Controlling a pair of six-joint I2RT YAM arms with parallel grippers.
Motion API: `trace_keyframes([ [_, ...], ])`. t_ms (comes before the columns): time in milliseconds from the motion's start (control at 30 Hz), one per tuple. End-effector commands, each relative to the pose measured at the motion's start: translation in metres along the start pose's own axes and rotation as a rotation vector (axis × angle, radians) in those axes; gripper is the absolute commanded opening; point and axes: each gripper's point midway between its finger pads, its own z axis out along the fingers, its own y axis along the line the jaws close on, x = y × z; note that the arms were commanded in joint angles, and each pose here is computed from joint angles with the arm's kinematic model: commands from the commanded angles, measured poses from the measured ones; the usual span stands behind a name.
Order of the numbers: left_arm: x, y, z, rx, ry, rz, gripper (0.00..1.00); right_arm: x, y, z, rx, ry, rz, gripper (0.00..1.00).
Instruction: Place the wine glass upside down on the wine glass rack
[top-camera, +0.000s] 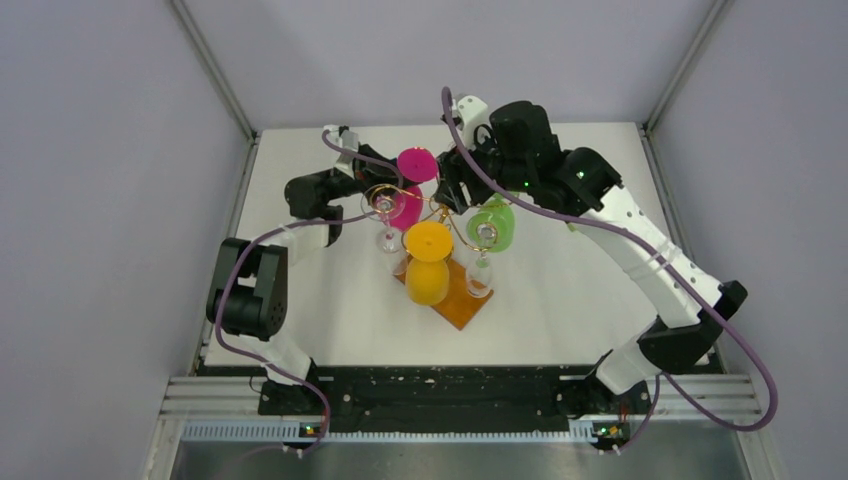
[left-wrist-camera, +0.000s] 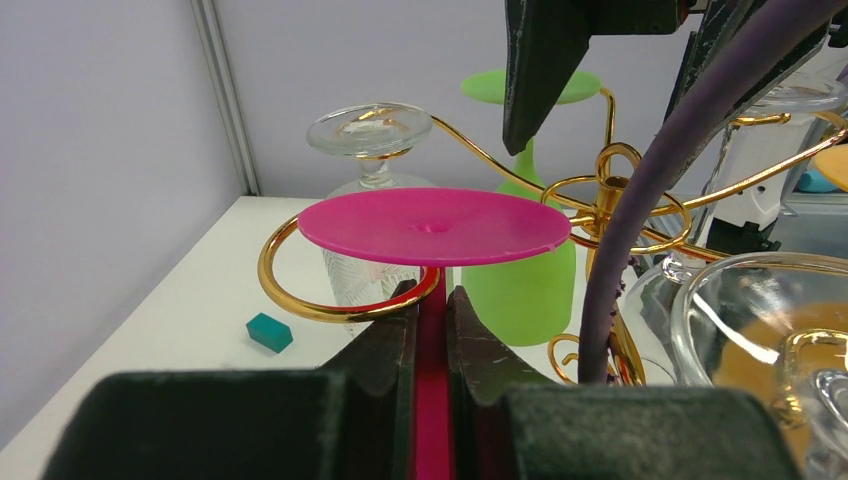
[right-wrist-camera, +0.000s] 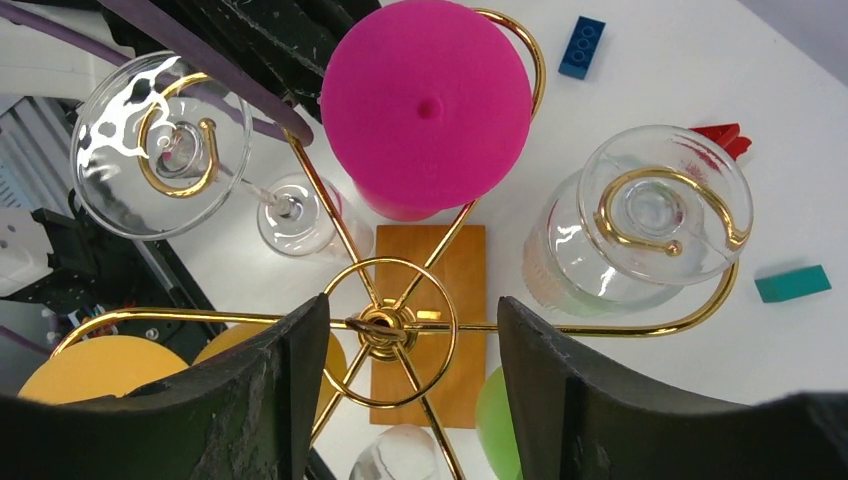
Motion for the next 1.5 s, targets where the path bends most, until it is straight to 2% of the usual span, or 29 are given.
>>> trace_keyframes([
  [0, -0.021, -0.001, 0.003, 0.003, -0.047, 0.099, 0.0, -0.012, 0.013, -0.011, -0.03, -0.026, 0.014, 0.61],
  [467, -0.023, -0.001, 0.003, 0.006, -0.047, 0.1, 0.0, -0.002, 0.024, -0.002, -0.085, 0.014, 0.006, 0.44],
  [633, -0.024, 0.001, 0.004, 0.007, -0.049, 0.098, 0.0, 0.0, 0.025, 0.0, -0.097, 0.023, 0.004, 0.28],
  [900, -0.027, 0.006, 0.006, -0.005, -0.065, 0.093, 0.0, 0.002, 0.028, 0.003, -0.116, 0.031, -0.009, 0.09],
  [1467, -0.04, 0.028, 0.013, -0.079, -0.164, 0.002, 0.0, 0.006, 0.034, 0.006, -0.128, 0.048, -0.036, 0.04],
])
